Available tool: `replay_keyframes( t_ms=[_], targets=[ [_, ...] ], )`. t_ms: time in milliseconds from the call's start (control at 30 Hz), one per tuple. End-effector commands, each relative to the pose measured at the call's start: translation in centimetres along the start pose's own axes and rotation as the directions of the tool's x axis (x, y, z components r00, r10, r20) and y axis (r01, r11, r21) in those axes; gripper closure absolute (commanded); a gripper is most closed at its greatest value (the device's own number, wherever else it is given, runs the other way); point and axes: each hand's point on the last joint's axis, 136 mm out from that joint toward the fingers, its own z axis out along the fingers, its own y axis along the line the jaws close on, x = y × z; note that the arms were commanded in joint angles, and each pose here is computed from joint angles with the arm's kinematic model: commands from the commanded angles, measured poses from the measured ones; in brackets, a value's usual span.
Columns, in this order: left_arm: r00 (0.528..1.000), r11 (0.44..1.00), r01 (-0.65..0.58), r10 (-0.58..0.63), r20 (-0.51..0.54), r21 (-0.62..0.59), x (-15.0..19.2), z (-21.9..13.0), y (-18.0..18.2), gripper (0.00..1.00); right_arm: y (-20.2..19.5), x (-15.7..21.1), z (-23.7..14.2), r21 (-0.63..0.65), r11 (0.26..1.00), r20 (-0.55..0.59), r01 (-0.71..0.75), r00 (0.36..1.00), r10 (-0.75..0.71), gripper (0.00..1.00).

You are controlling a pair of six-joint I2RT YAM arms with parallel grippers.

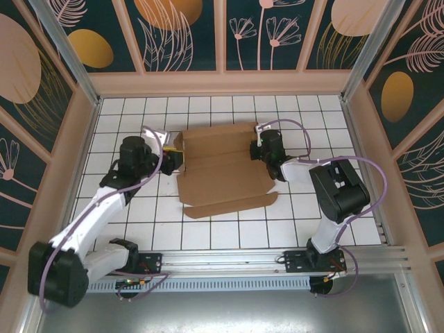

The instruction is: Fold the paper box

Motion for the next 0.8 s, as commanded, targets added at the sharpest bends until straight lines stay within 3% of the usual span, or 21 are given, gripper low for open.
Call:
replay_keyframes(
  t_ms=[0,133,333,500,633,767],
  targets=[
    [1.000,0.989,0.020,-0.017,0.018,-0.144,0.7,-1.1,2.3,0.71,-0.6,2.2,0.4,0.008,1.000,-0.084,-0.017,0.996,0.017,1.00],
    [0.996,0.930,0.091,-0.091,0.016,-0.355,1.7,-1.7,6.3,0.88,-0.5,2.3,0.4,0.004,1.000,-0.088,-0.018,0.996,0.019,1.00],
    [0.983,0.831,0.162,-0.182,0.015,-0.531,2.9,-2.6,10.9,0.90,-0.4,2.2,0.4,-0.003,1.000,-0.087,-0.021,0.996,0.020,1.00],
    [0.966,0.861,0.159,-0.238,-0.105,-0.483,5.5,0.2,11.8,0.89,-0.3,2.2,0.4,-0.007,1.000,-0.093,-0.019,0.995,0.018,1.00],
    [0.951,0.925,0.180,-0.250,-0.182,-0.334,6.8,3.1,9.9,0.84,-0.2,2.1,0.5,-0.011,1.000,-0.094,-0.018,0.995,0.017,1.00],
    [0.956,0.962,0.088,-0.155,-0.249,-0.260,7.0,4.7,7.7,0.78,-0.1,2.2,0.6,-0.017,1.000,-0.101,-0.018,0.995,0.016,1.00]
  ],
)
